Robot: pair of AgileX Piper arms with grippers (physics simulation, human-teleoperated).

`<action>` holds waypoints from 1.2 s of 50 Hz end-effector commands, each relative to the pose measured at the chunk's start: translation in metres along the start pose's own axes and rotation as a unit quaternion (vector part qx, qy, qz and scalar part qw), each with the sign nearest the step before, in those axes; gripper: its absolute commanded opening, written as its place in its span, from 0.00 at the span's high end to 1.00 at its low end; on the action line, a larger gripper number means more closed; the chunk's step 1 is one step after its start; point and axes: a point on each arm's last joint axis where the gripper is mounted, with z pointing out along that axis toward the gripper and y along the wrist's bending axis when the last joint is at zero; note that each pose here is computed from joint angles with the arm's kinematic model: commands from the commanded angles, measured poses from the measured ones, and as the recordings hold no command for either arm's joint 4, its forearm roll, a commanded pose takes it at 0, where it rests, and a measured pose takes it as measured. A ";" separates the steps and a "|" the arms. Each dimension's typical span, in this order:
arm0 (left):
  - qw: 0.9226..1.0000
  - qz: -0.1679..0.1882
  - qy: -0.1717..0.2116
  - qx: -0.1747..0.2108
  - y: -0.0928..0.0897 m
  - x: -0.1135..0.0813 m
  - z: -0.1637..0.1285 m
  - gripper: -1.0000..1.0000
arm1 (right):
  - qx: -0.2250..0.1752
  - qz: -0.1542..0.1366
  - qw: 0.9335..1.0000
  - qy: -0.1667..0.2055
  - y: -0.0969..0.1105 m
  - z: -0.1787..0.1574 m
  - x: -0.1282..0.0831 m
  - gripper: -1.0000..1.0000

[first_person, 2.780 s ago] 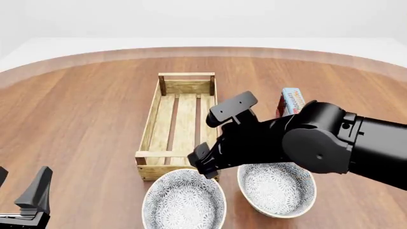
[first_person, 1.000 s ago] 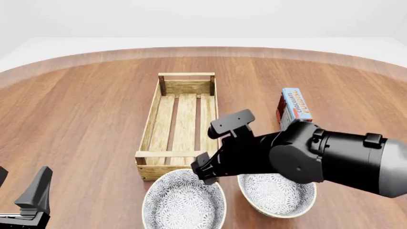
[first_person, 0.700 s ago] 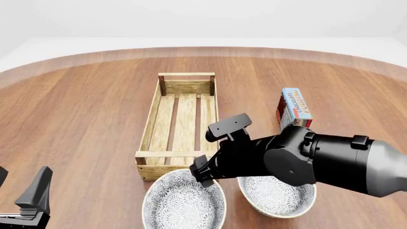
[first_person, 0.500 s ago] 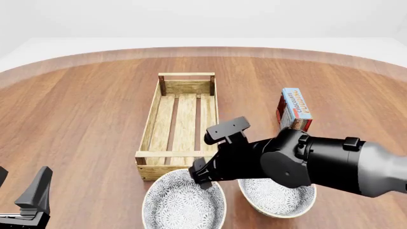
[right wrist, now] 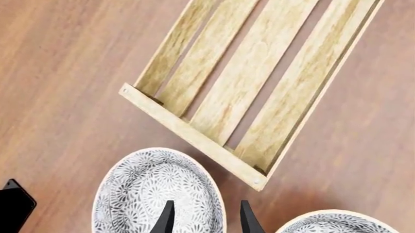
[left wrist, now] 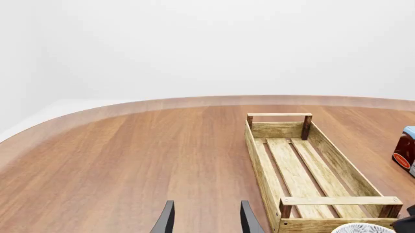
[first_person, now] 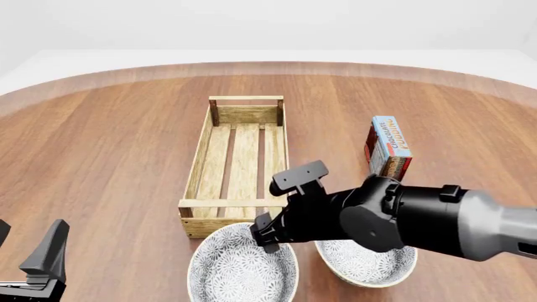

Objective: Stack the left bowl on the right bowl and place them in the tray.

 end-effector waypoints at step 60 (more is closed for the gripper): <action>1.000 0.000 0.000 0.000 0.000 0.000 0.000 0.00 | 0.003 0.014 1.000 0.017 -0.001 0.023 0.011 0.00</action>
